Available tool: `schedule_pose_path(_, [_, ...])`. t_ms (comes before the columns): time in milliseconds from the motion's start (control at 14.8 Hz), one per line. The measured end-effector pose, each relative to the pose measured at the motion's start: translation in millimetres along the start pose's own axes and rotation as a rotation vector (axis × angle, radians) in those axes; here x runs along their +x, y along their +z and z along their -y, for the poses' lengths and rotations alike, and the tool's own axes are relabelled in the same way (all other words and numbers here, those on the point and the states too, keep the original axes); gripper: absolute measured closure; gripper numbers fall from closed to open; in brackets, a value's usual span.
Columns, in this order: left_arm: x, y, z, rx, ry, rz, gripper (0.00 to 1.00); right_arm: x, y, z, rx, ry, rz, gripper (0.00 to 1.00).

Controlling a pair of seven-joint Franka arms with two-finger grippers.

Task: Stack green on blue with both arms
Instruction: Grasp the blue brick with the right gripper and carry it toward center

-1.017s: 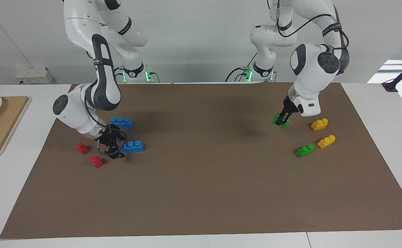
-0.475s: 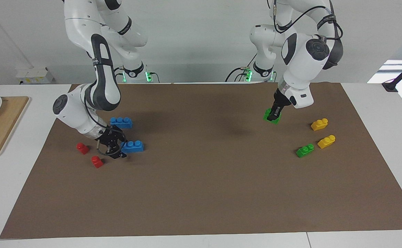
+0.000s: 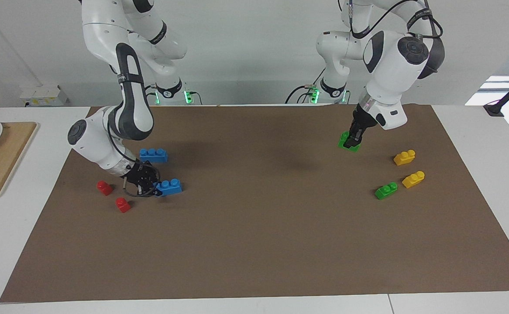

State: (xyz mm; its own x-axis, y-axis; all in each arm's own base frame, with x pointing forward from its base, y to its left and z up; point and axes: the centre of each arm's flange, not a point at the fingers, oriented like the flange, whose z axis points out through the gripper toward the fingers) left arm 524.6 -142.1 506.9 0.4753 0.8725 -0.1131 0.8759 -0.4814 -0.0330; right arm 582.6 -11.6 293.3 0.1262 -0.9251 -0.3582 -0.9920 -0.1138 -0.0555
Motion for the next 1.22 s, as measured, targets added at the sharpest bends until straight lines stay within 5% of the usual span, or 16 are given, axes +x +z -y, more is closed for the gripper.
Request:
schedule_pose_path(339, [-3,-18,5,-0.002,-0.029,0.0,0.66,-32,4,10,0.007,-0.039,0.01,0.66])
schedule_pose_path(814, [-28,-30,-5,-0.045,-0.177,-0.008,0.66,-212,12,43,0.066,0.034,0.061,0.66])
schedule_pose_path(1220, [-28,-19,-2,-0.025,-0.264,-0.004,0.66,-319,54,19,0.078,0.126,0.079,0.66])
